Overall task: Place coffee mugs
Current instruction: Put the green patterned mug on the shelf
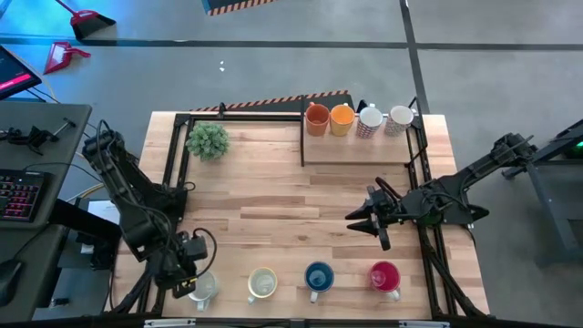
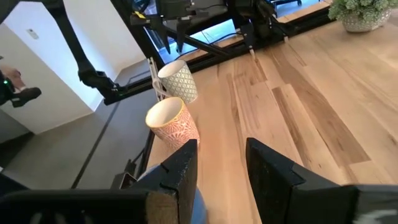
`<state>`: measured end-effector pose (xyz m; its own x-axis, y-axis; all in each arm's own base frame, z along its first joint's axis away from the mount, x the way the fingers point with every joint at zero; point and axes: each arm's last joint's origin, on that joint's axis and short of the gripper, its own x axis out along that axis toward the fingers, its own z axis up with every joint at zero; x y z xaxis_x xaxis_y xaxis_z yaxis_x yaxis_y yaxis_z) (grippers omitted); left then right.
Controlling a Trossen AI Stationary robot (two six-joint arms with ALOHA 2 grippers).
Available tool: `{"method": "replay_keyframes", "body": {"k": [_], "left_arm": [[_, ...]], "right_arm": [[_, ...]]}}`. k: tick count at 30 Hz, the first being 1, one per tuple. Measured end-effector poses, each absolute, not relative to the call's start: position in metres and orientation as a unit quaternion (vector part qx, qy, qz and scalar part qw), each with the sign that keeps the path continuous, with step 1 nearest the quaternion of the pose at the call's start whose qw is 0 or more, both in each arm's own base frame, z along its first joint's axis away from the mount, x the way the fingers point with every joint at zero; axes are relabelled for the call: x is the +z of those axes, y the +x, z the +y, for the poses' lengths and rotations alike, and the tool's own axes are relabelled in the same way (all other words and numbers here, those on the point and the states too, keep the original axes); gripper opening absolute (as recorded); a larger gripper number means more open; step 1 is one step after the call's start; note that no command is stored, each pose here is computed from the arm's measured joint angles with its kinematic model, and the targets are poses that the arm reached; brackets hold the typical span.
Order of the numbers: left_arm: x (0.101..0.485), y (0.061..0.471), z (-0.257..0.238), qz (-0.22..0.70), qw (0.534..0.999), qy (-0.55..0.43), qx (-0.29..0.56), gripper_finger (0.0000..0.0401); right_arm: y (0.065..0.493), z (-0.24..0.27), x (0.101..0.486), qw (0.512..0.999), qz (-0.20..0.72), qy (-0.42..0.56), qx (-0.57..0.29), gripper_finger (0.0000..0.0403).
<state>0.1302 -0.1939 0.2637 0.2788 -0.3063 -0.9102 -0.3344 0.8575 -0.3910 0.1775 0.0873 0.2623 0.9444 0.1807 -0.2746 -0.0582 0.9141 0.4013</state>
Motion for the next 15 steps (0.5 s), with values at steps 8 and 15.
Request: {"method": "replay_keyframes", "body": {"k": [8,15], "left_arm": [[0.2579,0.1292,-0.1936,0.611,0.757,-0.23,-0.022,0.0137],[0.258,0.131,-0.1929,0.608,0.765,-0.21,-0.039,0.0129]], "right_arm": [[0.1771,0.0871,0.2606,0.966,0.163,0.193,0.06,0.0119],[0.1769,0.087,0.2598,0.965,0.167,0.194,0.058,0.0119]]}}
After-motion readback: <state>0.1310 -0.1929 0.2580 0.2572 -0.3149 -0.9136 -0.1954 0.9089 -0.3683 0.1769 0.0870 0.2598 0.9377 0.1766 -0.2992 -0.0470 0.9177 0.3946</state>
